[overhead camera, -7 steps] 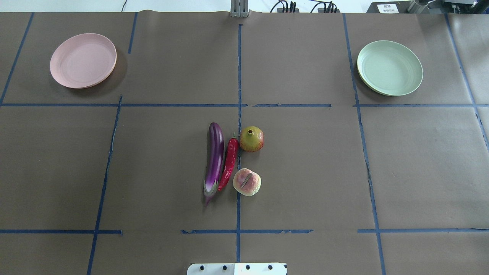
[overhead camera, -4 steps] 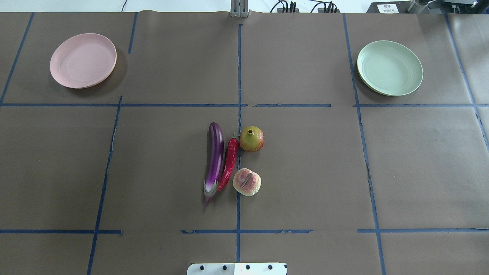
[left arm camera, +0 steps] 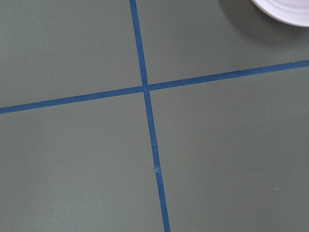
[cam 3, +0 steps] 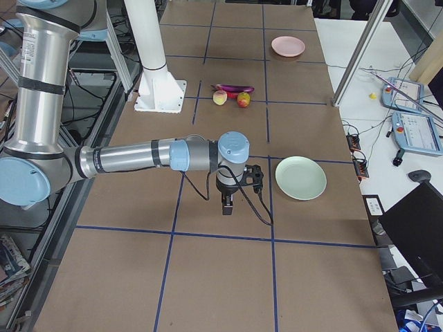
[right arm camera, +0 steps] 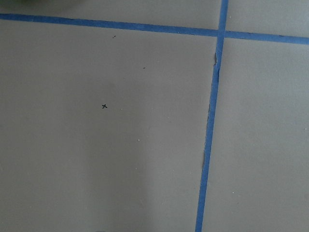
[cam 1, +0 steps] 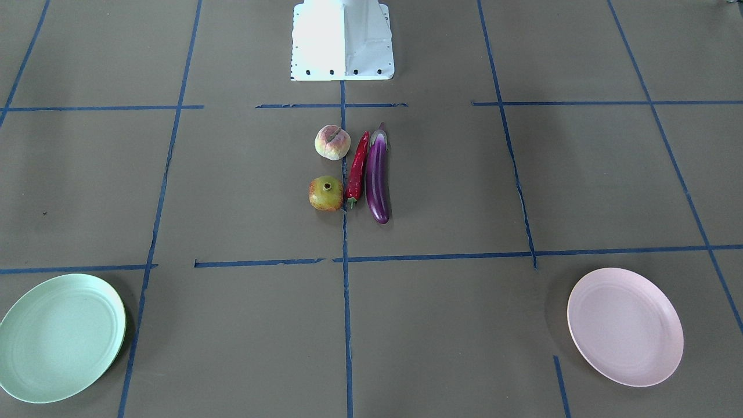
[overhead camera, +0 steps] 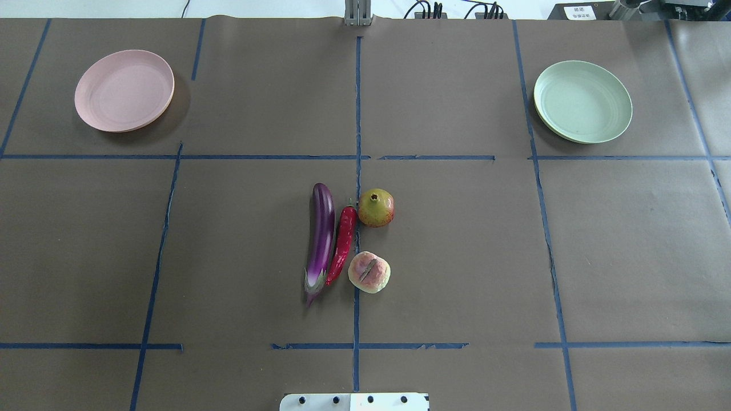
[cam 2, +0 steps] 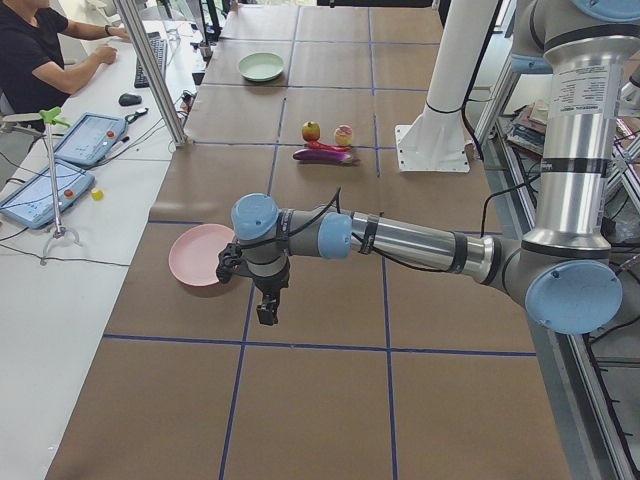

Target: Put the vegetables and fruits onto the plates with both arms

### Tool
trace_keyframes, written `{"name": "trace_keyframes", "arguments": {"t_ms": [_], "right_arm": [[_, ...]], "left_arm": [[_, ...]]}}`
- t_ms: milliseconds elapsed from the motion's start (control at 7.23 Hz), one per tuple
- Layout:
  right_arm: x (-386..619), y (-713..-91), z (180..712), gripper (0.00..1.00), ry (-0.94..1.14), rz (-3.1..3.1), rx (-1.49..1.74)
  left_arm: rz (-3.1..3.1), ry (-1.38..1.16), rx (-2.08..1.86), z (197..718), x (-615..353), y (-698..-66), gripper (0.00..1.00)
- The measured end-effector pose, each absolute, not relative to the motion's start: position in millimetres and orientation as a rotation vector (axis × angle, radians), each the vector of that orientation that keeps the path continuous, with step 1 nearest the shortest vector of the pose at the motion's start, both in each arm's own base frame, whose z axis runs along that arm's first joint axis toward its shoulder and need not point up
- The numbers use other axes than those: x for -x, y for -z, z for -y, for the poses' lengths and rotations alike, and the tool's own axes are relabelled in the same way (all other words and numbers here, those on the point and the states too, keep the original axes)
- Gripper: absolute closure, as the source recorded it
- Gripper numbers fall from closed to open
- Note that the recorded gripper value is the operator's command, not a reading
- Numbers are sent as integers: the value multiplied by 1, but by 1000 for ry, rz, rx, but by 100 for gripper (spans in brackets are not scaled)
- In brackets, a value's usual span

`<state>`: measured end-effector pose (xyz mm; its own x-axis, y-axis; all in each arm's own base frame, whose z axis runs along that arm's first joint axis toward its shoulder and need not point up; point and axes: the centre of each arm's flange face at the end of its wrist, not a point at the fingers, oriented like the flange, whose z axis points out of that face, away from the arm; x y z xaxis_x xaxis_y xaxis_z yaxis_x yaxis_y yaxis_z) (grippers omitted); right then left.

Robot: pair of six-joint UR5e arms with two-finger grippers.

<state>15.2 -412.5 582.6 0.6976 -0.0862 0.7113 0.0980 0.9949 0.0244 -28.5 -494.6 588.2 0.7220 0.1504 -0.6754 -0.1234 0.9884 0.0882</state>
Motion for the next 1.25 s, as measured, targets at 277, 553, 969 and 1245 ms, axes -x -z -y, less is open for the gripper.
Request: {"name": "trace_keyframes", "arguments": {"t_ms": [277,553,969,1245], "right_arm": [[-9,-582,413,0,116,793,21],[-6,-584,413,0,121,795,28],[-2,-580,413,0,134,795,22],[0,-570,417,0,147,796,4]], "left_arm": [[-751,-148,-37,494,29,-587,0],[-751,-152,-44,495,29,-585,0],[-752,-151,-37,491,29,-590,0],[-761,-153,-51,485,29,-586,0]]}}
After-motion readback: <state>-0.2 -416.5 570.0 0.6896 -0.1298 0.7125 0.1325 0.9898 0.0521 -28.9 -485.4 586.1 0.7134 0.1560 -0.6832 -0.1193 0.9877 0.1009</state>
